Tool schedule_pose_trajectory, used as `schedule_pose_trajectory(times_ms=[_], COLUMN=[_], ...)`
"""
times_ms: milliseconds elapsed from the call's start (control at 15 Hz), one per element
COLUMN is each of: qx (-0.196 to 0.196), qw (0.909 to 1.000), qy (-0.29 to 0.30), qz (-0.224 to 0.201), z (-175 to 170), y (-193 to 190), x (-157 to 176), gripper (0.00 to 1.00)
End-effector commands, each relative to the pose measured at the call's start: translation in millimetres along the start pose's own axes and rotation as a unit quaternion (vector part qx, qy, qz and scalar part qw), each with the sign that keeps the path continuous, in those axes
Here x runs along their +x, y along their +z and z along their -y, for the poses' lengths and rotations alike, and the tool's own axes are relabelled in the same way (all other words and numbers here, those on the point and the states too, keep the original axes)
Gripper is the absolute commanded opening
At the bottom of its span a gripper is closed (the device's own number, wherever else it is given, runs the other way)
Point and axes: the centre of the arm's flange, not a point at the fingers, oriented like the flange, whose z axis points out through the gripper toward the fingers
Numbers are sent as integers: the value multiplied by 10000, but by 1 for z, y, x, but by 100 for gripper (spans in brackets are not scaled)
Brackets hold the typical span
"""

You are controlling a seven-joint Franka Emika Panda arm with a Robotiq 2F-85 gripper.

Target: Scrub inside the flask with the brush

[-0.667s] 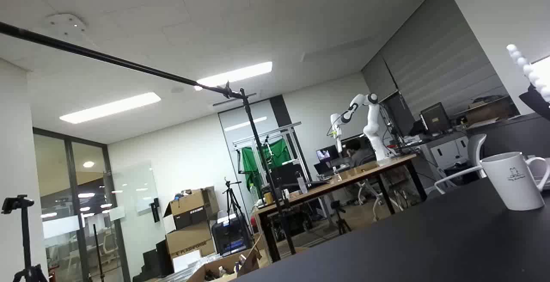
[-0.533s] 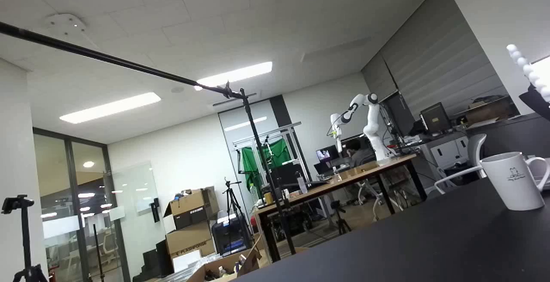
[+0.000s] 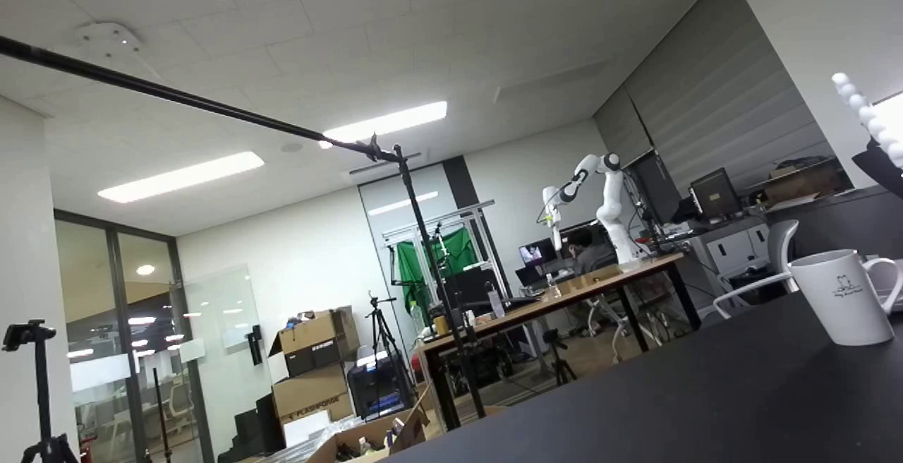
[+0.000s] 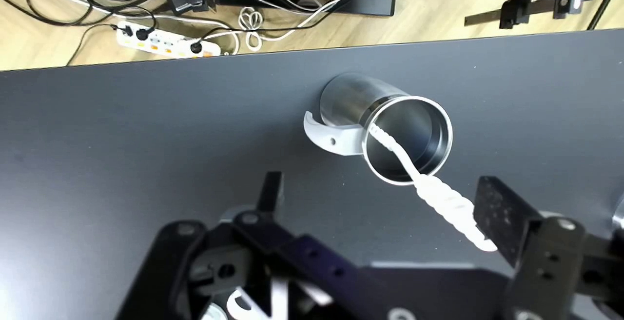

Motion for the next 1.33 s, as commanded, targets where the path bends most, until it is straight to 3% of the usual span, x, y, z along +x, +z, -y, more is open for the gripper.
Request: schedule_pose_trajectory(times_ms=[0, 333, 667, 1267], qx=[-197, -608, -1038, -1496], qw=[9996, 9891, 9778, 9587], qy=[203, 1315, 1759, 2410], qz=[-48, -259, -468, -219], z=[2, 22, 61, 115], y=[-4, -12, 3, 53], x=[11, 54, 92, 102], gripper=[100, 100, 100, 100])
